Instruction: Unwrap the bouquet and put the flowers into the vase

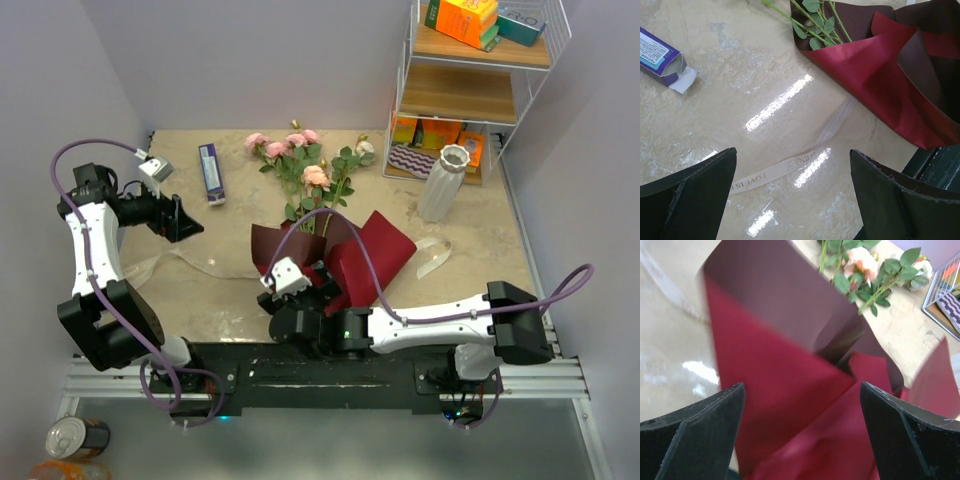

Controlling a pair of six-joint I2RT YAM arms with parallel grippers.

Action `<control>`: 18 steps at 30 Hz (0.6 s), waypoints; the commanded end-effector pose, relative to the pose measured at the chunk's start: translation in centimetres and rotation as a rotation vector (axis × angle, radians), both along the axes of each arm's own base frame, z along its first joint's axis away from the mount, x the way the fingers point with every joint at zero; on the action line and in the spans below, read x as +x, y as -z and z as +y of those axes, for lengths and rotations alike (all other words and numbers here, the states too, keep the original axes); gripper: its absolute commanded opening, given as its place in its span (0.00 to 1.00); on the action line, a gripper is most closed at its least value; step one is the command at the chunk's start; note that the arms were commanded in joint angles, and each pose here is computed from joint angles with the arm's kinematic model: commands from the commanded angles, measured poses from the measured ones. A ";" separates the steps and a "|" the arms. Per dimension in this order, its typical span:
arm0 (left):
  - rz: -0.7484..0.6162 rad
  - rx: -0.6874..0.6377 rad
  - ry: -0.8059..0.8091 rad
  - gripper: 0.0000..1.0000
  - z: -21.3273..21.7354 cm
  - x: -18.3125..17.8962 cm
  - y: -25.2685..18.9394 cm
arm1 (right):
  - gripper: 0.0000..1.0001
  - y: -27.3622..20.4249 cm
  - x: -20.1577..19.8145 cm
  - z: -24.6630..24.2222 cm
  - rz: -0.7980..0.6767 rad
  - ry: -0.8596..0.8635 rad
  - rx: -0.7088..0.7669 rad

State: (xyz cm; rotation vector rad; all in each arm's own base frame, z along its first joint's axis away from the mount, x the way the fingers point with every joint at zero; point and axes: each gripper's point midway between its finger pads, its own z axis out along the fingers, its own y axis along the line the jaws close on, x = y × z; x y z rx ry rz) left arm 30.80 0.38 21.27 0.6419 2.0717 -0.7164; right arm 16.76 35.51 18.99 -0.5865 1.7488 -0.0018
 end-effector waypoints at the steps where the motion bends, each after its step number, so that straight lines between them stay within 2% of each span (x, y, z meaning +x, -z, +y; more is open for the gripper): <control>1: -0.075 0.007 0.017 0.99 -0.1 0.0 -2.4 | 0.98 -5.3 3.5 1.1 0.006 0.064 0.194; 5: -0.084 0.020 0.014 0.99 0.0 0.0 -2.6 | 0.99 -6.3 6.2 0.6 0.116 0.039 0.322; 8: -0.089 0.021 0.019 0.99 -0.1 -0.1 -3.1 | 0.99 -6.8 5.6 1.0 0.201 -0.083 0.442; 12: -0.140 0.011 0.043 0.99 -0.6 -0.2 -5.5 | 0.99 -8.4 6.7 -0.9 0.227 -0.087 0.580; 17: -0.154 0.011 0.068 0.99 -1.5 -0.7 -7.7 | 0.98 -9.1 9.1 -3.0 0.216 0.016 0.462; 18: -0.166 0.020 0.077 0.99 -1.6 -0.7 -8.2 | 0.98 -7.0 9.6 -3.2 0.264 0.035 0.380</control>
